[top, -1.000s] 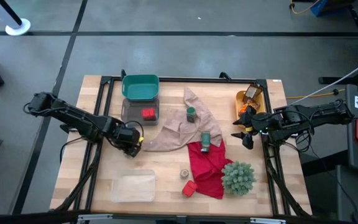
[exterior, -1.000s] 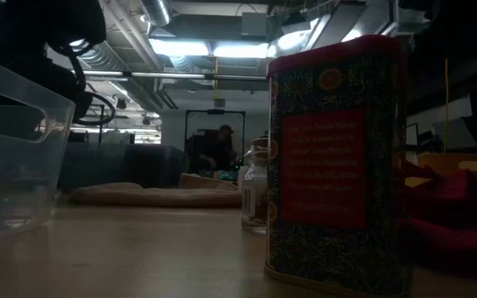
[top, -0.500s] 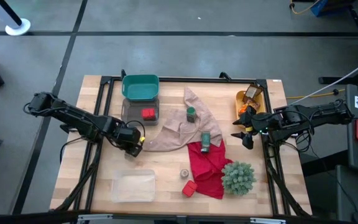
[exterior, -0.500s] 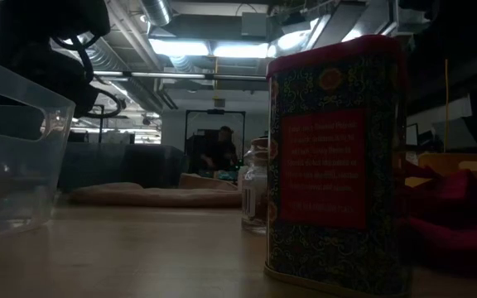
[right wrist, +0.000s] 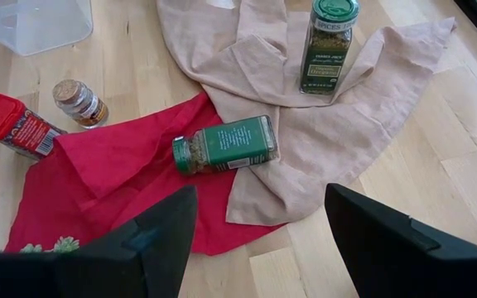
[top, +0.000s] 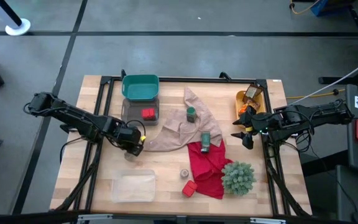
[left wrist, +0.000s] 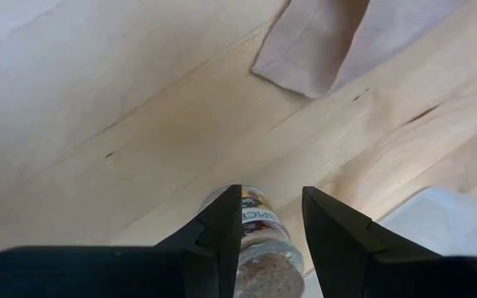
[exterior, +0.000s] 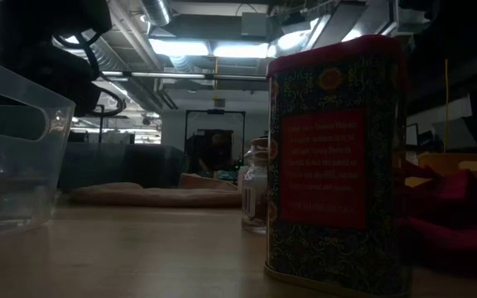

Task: Sort spices by type
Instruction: Put the left brown seasoning bottle into the transparent bin

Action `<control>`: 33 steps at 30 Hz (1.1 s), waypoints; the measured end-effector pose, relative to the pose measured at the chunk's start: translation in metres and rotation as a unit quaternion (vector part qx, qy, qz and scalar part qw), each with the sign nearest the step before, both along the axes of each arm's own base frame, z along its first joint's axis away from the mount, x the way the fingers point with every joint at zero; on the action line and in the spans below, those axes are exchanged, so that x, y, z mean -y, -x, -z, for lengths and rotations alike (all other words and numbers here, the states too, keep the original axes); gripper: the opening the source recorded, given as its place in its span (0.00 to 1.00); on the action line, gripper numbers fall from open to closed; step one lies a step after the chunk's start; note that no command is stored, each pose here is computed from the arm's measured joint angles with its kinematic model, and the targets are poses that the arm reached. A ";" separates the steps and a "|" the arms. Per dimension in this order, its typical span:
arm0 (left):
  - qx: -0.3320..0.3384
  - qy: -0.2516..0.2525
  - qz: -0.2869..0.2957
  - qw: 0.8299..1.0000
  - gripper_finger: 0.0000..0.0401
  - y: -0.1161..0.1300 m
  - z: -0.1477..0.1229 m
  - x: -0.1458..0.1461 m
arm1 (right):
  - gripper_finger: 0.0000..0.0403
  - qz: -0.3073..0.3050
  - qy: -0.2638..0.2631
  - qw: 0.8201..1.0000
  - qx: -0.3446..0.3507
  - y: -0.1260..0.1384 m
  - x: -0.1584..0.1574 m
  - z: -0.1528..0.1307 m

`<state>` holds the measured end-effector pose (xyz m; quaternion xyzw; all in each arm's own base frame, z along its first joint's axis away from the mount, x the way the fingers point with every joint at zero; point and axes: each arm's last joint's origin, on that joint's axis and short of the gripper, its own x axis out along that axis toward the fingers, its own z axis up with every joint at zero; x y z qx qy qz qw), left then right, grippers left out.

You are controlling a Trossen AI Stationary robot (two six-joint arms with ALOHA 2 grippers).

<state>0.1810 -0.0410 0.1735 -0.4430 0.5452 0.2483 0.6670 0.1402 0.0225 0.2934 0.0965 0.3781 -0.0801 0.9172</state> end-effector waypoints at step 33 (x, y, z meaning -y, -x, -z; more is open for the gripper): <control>0.005 -0.063 0.068 0.996 0.28 -0.002 0.004 -0.002 | 0.66 -0.013 0.006 1.000 -0.010 0.001 0.000 0.001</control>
